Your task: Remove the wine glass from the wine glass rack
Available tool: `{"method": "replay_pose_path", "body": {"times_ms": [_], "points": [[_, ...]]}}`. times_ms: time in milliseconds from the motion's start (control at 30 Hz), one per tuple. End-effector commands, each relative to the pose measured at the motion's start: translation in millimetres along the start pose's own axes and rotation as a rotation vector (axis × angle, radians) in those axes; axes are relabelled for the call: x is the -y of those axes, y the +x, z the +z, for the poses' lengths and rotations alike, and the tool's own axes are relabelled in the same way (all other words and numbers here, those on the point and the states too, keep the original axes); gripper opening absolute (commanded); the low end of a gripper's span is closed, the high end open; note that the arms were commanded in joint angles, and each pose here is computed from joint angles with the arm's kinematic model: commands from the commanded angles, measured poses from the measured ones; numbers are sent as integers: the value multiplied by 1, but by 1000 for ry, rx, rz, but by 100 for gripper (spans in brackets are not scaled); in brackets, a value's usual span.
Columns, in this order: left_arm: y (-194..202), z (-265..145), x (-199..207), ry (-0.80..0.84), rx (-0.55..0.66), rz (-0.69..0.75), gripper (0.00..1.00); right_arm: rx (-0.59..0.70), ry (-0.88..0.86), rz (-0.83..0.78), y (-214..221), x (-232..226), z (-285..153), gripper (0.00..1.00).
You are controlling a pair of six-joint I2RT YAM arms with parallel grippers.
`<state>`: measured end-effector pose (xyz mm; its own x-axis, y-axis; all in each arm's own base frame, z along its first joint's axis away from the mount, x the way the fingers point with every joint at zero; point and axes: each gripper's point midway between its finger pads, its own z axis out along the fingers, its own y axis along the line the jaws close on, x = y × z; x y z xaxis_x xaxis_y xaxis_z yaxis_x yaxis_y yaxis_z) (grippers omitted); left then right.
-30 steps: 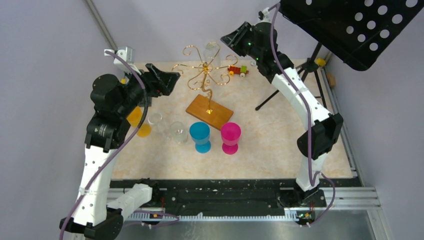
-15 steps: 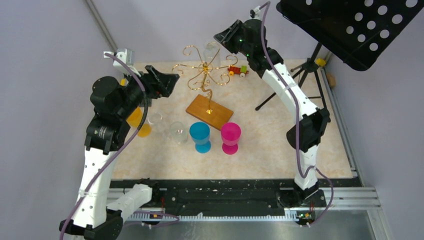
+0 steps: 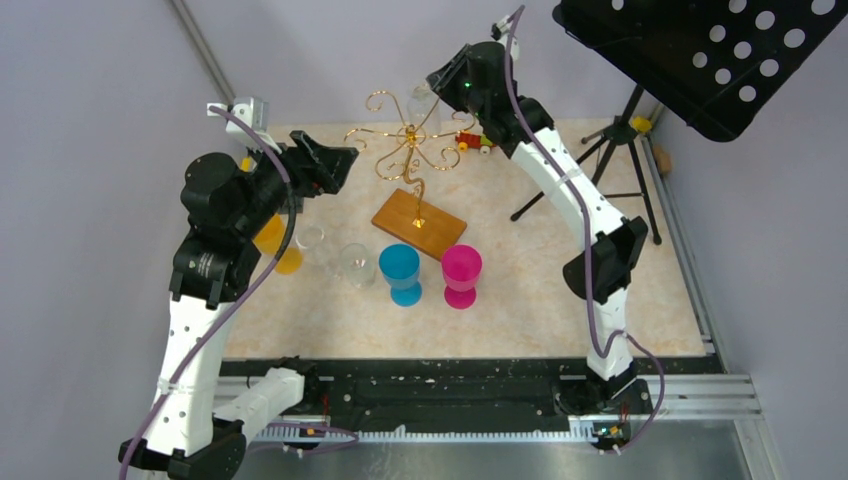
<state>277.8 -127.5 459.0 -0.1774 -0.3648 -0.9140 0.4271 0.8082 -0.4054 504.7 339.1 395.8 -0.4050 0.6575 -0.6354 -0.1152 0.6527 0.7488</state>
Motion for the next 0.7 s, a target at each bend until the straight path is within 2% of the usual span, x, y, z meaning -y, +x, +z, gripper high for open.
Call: {"method": "replay_pose_path", "body": {"times_ms": [0,367,667], "points": [[-5,0,-1,-2,29,13,83,82,20,-31,-16,-5,-1,30],[-4,1,-2,-5,23,11,83,30,-1,-13,3,-4,15,28],[-3,2,-4,-12,22,12,83,8,-83,28,11,-19,15,22]]}}
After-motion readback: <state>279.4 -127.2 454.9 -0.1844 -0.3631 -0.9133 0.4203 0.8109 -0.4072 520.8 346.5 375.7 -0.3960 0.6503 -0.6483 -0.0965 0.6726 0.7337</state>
